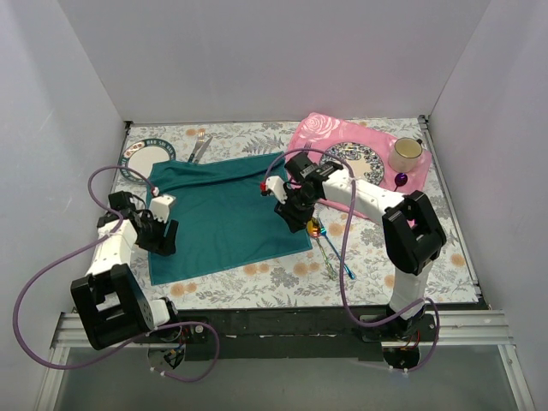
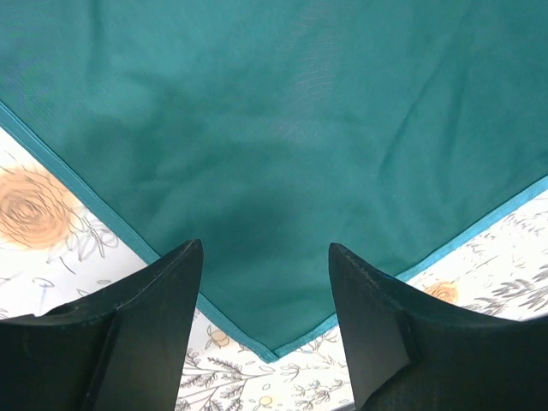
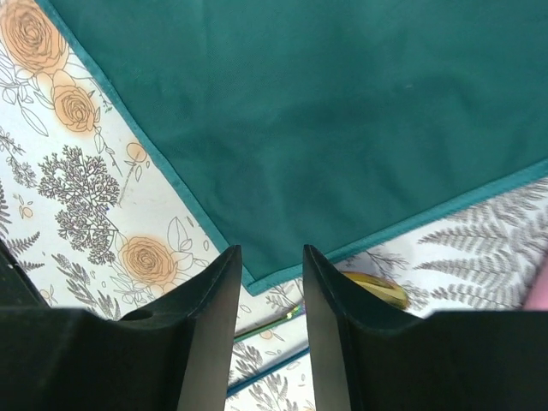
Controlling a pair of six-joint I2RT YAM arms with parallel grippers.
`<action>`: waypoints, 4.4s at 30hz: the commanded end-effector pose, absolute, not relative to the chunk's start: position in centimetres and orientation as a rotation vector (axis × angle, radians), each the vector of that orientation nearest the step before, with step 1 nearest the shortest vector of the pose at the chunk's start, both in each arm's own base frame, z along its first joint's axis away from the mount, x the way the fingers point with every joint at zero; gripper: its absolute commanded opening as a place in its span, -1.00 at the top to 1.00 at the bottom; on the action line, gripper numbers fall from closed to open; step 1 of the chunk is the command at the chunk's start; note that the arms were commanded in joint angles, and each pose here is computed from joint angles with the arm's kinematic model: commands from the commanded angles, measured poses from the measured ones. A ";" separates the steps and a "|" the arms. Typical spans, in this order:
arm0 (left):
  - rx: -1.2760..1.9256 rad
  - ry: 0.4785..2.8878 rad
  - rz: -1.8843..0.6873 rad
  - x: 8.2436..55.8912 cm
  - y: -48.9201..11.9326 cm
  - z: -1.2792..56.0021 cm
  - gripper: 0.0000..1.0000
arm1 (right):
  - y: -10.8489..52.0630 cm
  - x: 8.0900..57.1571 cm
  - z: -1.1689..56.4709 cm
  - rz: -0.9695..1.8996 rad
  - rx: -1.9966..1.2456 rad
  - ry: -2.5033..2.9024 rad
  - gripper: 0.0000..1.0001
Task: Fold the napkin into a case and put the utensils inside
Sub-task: Flatten out the crumpled napkin at the center of the board, then pick up the flattened napkin from the center of the board.
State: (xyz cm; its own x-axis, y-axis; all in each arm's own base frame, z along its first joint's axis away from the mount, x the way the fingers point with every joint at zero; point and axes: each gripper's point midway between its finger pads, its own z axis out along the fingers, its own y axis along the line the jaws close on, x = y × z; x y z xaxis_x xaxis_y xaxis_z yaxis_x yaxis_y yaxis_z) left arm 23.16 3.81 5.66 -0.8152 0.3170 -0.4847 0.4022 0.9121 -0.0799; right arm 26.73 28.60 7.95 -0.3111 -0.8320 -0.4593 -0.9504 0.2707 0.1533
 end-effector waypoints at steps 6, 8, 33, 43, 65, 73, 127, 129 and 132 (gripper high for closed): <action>0.536 2.671 -0.108 22.2 6.7 3.7 -0.14 | 28.5 22.6 2.8 0.555 -1.758 2.333 0.22; 0.538 2.683 -0.088 21.9 7.3 3.5 -0.13 | 28.6 21.0 2.2 0.575 -1.810 2.342 0.22; 0.597 2.604 -0.133 19.0 9.3 6.4 -0.16 | 31.4 15.0 10.1 0.952 -1.849 2.201 0.14; 0.436 2.565 -0.173 22.6 10.4 7.8 -0.20 | 31.5 20.3 8.4 0.805 -1.707 2.312 0.08; 0.631 2.736 0.028 14.8 10.1 1.4 -0.13 | 27.5 12.2 1.4 0.783 -1.944 2.499 0.11; 0.699 2.759 0.076 12.7 10.1 1.9 0.07 | 27.1 9.7 3.3 0.906 -2.003 2.456 0.11; 0.112 2.085 -0.248 42.1 12.3 20.2 -0.73 | 31.1 54.9 9.2 0.550 -0.695 2.170 -0.37; 0.117 2.083 -0.249 42.1 12.2 20.2 -0.73 | 31.0 55.1 8.8 0.548 -0.695 2.172 -0.36; 0.121 2.086 -0.249 41.9 12.0 20.1 -0.73 | 31.1 55.2 8.5 0.550 -0.696 2.173 -0.34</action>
State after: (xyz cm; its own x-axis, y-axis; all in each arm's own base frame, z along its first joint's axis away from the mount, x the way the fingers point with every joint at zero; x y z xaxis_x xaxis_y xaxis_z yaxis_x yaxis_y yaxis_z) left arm 41.82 12.10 16.63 -0.5752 -0.0692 -0.8150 0.1665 0.9656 -0.1996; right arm 53.27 30.13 5.96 -0.6202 -0.3293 -0.7120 -0.6150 0.7676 0.1807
